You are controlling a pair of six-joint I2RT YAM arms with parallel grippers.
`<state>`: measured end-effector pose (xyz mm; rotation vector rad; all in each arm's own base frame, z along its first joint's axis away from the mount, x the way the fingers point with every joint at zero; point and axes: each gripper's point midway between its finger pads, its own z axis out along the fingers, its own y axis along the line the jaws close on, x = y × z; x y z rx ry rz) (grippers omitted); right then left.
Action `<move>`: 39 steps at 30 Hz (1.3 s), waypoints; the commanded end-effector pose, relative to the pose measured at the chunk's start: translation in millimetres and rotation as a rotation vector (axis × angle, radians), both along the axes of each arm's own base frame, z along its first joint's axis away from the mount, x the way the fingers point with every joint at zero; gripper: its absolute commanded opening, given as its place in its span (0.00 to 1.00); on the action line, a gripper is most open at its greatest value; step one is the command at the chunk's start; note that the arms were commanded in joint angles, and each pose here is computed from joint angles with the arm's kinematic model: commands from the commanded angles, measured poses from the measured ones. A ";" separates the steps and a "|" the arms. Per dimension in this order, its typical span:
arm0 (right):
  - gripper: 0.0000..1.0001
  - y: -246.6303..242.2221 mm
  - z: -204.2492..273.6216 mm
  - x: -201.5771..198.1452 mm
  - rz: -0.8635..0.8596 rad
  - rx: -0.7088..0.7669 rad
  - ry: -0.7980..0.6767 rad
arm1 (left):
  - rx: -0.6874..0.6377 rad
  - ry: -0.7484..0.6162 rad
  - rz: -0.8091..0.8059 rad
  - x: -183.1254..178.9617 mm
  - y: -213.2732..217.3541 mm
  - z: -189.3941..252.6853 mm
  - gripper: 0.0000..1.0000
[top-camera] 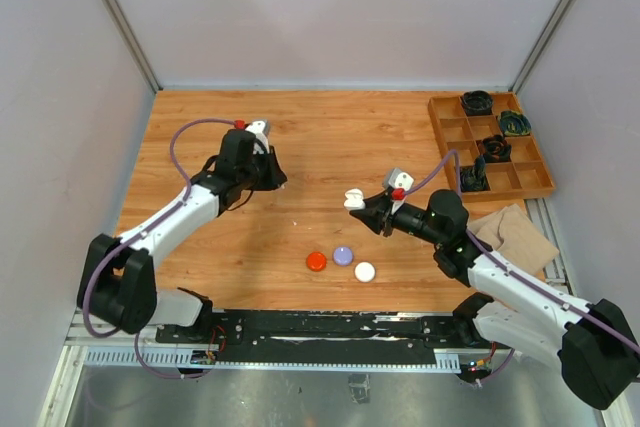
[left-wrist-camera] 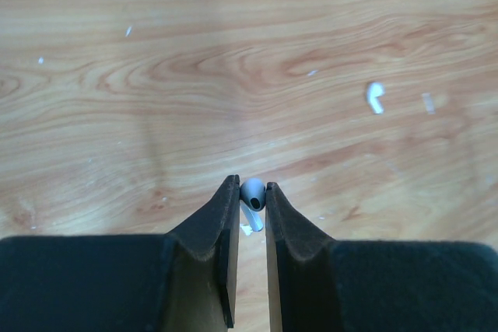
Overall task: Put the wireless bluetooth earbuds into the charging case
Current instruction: Place the earbud in the charging case.
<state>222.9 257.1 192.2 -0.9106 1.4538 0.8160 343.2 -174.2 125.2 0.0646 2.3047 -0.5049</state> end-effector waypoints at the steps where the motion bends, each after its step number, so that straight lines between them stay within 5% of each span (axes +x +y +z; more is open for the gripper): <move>1: 0.12 8.1 34.9 4.6 0.009 0.060 -0.069 | -0.163 -0.172 -0.094 -6.1 -20.7 48.8 0.11; 18: 0.12 35.2 59.0 -3.2 0.063 0.111 -0.183 | -0.402 -0.652 -0.388 -86.5 -60.2 161.5 0.12; 39: 0.11 48.4 100.0 -20.9 0.127 0.281 -0.218 | -0.561 -0.856 -0.547 -136.1 -97.3 207.2 0.12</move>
